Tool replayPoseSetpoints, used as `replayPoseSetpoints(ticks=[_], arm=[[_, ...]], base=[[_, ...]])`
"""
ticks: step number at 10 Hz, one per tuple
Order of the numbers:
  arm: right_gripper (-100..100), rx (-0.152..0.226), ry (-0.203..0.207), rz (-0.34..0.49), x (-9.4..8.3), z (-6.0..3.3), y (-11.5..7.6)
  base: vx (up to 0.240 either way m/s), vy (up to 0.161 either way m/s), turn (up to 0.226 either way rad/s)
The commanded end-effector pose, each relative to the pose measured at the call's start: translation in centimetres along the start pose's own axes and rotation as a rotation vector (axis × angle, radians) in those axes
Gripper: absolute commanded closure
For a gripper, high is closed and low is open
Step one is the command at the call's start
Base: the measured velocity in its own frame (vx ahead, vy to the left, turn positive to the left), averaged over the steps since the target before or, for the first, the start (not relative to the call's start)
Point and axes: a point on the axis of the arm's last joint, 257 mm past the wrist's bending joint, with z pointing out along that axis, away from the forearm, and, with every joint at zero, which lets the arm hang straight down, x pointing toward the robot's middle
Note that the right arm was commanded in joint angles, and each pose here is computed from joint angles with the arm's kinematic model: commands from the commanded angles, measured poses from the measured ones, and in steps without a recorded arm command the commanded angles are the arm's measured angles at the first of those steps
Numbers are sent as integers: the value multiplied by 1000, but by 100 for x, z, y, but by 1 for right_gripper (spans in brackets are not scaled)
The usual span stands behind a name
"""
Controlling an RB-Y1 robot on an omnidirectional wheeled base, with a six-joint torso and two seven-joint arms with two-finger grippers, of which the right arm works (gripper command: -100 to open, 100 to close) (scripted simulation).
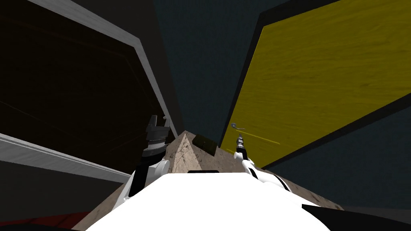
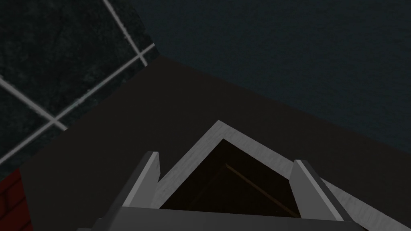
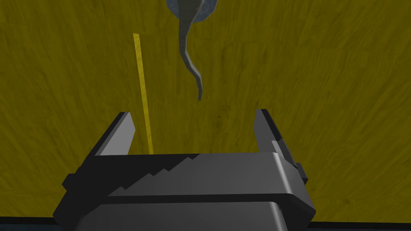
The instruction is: Pull the door open
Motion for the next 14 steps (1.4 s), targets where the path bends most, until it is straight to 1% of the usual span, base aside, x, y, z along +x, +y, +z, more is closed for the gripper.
replayPoseSetpoints(ticks=[1, 2, 3, 4, 5, 8, 11, 14], arm=[[-100, 4, -30, -1, -90, 0, -18], [-100, 7, -48, 0, -137, 0, -27], [-100, 8, -54, 0, -153, 0, -30], [-100, 12, -76, 1, -211, -1, -42], [-100, 13, -82, 1, -224, -2, -46], [-100, 25, -133, 4, -350, -15, -83], [-100, 31, -157, 6, -403, -25, -103], [-100, 35, -168, 7, -428, -30, -113]], base=[[-70, -61, 197], [-50, -68, 143], [-20, -48, 112], [-1, -57, 172], [8, -69, 108], [64, -109, 176], [140, -130, 115], [123, -96, 48]])
